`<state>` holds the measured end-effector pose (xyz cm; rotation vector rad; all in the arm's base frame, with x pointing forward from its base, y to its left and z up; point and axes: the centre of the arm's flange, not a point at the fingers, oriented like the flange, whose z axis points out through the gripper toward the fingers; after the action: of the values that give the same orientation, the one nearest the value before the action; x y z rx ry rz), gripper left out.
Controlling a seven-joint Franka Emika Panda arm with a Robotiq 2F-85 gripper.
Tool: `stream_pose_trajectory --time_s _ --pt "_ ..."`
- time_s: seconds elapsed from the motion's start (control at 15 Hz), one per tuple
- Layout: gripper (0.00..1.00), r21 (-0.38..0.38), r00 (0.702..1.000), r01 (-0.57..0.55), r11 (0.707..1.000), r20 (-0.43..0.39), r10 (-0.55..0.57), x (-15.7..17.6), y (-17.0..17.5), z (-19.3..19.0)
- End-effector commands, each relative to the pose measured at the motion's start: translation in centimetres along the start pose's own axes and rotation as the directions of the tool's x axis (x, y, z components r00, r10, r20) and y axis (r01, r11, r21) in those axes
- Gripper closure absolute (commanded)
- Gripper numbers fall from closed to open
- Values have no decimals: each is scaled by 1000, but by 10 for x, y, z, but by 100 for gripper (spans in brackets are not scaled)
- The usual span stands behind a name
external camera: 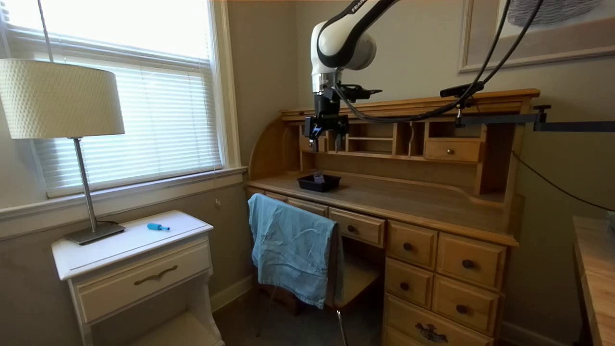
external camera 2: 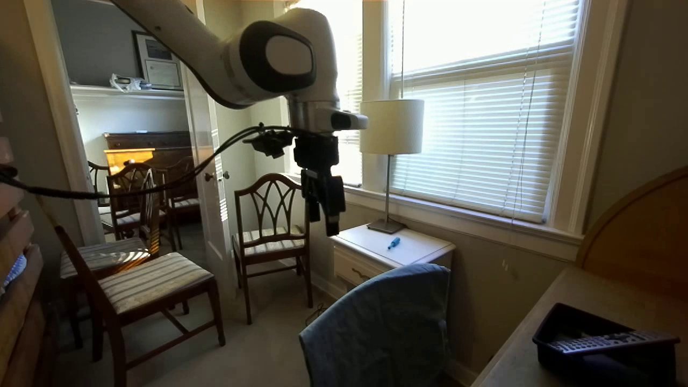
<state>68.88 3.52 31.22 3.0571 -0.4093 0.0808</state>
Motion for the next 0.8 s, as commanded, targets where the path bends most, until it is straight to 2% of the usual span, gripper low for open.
stream_pose_trajectory --time_s 0.0,0.2,0.27,0.6,0.73 --pt "0 -27 997 -46 999 62 47 54 -31 23" --pt "0 -63 989 -85 994 116 92 73 -46 43" --pt "0 -45 995 -41 998 85 44 29 -24 36" --pt "0 -51 995 -44 998 88 48 32 -25 41" --pt "0 -53 998 1 999 59 2 40 -25 54"
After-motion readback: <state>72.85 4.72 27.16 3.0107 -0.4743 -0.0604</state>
